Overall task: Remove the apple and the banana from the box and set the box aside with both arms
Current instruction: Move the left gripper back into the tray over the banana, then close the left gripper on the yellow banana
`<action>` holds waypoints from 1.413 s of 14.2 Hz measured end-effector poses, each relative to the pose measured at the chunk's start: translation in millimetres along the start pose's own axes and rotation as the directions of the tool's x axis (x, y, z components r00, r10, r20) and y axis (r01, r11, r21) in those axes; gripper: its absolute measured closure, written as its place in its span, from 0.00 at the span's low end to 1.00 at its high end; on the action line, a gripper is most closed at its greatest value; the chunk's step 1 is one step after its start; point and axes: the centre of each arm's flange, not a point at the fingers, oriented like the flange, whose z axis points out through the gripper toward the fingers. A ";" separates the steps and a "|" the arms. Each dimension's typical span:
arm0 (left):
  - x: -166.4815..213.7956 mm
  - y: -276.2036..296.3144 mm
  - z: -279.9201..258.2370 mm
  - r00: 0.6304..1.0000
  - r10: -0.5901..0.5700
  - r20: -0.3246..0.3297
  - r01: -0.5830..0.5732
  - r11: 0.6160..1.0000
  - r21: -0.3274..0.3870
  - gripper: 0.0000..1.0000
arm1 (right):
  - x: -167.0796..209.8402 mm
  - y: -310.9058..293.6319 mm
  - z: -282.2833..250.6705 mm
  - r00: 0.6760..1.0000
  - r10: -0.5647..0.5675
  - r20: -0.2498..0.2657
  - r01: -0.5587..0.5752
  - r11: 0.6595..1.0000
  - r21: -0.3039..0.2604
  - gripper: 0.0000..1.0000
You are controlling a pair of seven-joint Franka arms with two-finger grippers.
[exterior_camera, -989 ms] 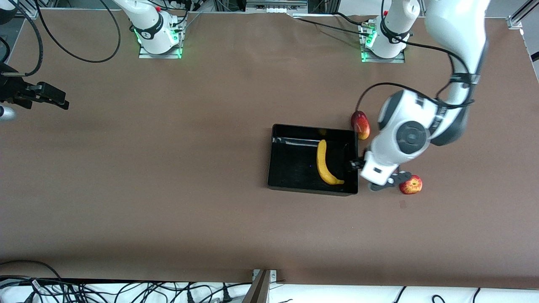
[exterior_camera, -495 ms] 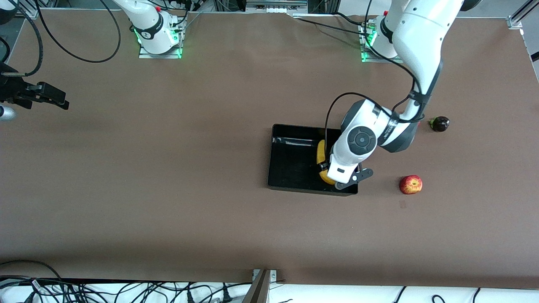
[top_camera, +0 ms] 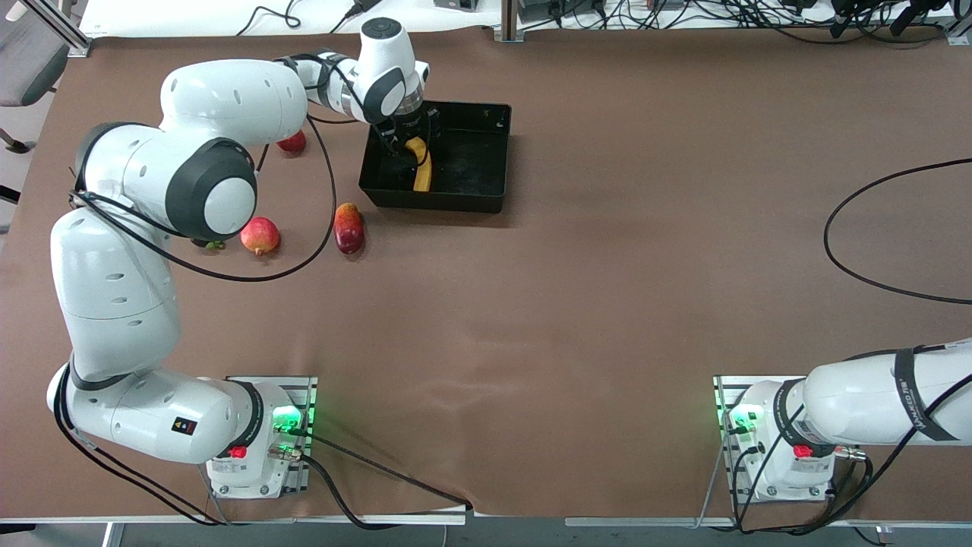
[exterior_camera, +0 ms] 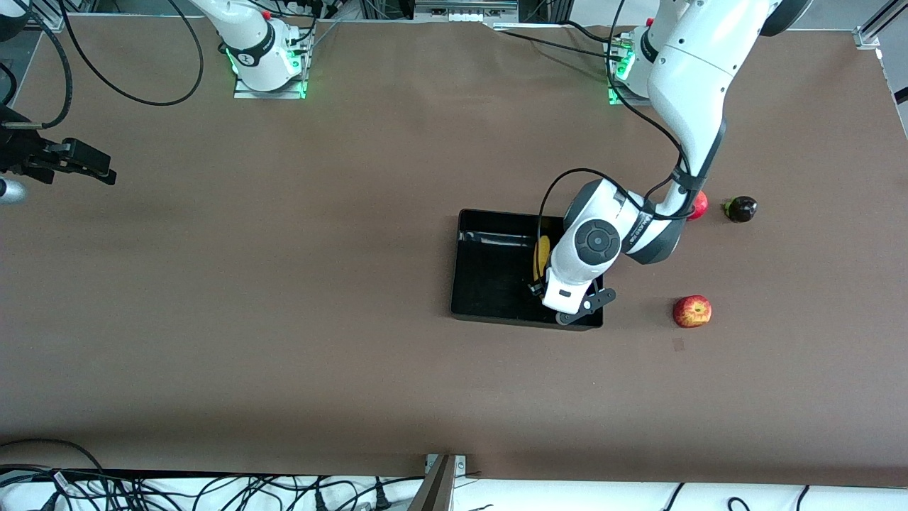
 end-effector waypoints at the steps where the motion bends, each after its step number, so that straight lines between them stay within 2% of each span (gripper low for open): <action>1: 0.1 0.9 5.4 1.000 -0.009 -0.003 0.009 1.000 -0.008 0.00 | 0.0 0.0 0.0 1.000 0.000 0.000 0.000 1.000 0.000 0.00; 4: -3.0 3.6 19.5 1.000 -0.022 -0.003 0.022 1.000 -0.016 0.00 | 0.0 0.0 0.0 1.000 0.000 0.000 0.000 1.000 0.000 0.00; 6: -6.0 5.3 22.9 1.000 -0.021 -0.002 0.021 1.000 -0.016 0.16 | 0.0 0.0 0.0 1.000 0.000 0.000 0.000 1.000 0.000 0.00; 10: -4.6 7.0 18.6 1.000 -0.021 -0.006 0.021 1.000 -0.020 0.59 | 0.0 0.0 0.0 1.000 0.000 0.000 0.000 1.000 0.000 0.00; 11: -4.2 7.4 17.8 1.000 -0.021 -0.007 0.021 1.000 -0.021 0.64 | 0.0 0.0 0.0 1.000 0.000 0.000 0.000 1.000 0.000 0.00; 15: -3.3 6.9 -5.0 0.999 -0.019 0.029 0.017 0.999 0.047 0.64 | 0.0 0.0 0.0 1.000 0.000 0.000 0.000 1.000 0.000 0.00; 20: 7.1 3.6 -116.5 0.997 -0.010 0.082 0.002 0.994 0.105 0.64 | 3.0 0.0 5.5 1.000 -0.001 0.010 0.001 1.000 0.000 0.00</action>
